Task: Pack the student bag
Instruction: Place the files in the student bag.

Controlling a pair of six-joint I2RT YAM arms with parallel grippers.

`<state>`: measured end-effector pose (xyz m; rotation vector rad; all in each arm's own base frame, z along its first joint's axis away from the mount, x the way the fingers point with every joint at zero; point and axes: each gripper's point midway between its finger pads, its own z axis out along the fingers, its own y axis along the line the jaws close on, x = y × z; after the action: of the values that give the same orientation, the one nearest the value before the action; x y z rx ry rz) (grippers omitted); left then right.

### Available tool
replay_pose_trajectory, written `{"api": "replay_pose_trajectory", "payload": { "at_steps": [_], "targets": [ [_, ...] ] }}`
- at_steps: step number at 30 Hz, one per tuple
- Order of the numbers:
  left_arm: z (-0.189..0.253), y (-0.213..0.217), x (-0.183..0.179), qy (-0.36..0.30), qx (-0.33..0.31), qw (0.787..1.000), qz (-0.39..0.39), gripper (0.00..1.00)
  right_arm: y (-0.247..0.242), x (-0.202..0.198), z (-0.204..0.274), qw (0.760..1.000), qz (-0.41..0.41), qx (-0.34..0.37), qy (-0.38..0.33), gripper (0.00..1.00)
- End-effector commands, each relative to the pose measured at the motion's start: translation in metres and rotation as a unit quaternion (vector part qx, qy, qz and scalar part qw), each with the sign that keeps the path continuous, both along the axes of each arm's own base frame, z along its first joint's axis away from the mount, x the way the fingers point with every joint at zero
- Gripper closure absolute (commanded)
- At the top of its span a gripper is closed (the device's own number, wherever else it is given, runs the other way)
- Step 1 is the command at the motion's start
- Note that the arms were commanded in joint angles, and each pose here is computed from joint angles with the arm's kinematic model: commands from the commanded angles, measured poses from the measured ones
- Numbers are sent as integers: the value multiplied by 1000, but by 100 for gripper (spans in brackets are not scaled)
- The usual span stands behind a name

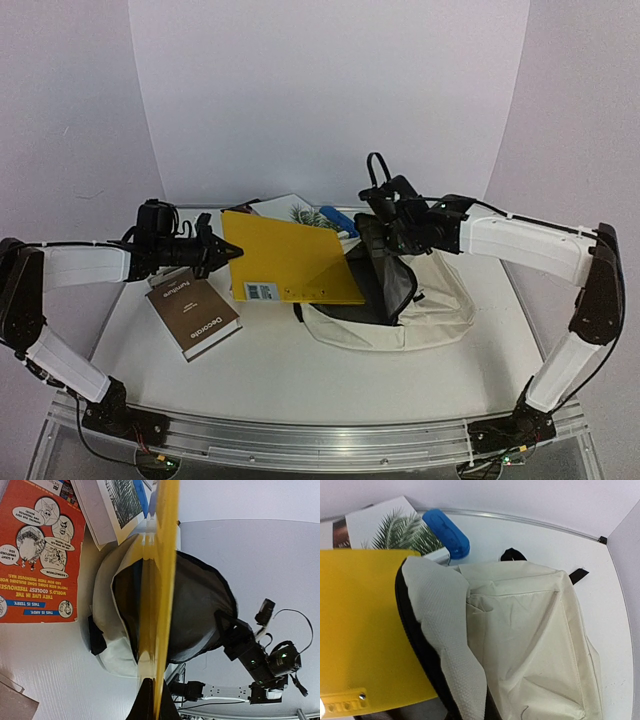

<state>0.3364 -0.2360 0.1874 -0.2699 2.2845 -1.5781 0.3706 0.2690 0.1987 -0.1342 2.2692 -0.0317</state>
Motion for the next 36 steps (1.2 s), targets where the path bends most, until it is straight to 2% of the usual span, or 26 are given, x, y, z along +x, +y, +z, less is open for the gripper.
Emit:
{"api": "replay_pose_trajectory", "payload": {
  "at_steps": [1, 6, 9, 18, 25, 36],
  "targets": [
    [30, -22, -1, -28, -35, 999, -5, 100, -4, 1, 73, 993, -25, 91, -66, 100],
    [21, -37, -7, 0, -63, 998, 9, 100, -7, -1, 79, 989, -35, 116, -79, 100],
    [27, -41, -6, 9, -96, 995, 18, 100, -8, 0, 75, 989, -42, 117, -81, 100],
    [52, -64, -16, 8, -130, 991, -10, 100, -12, 4, 74, 987, -57, 113, -95, 100],
    [64, -72, -26, 6, -129, 991, -34, 100, -16, 8, 76, 986, -71, 104, -109, 100],
    [52, -81, -40, 38, -117, 990, -61, 100, -24, 21, 71, 982, -106, 95, -121, 100]
  ]
}}
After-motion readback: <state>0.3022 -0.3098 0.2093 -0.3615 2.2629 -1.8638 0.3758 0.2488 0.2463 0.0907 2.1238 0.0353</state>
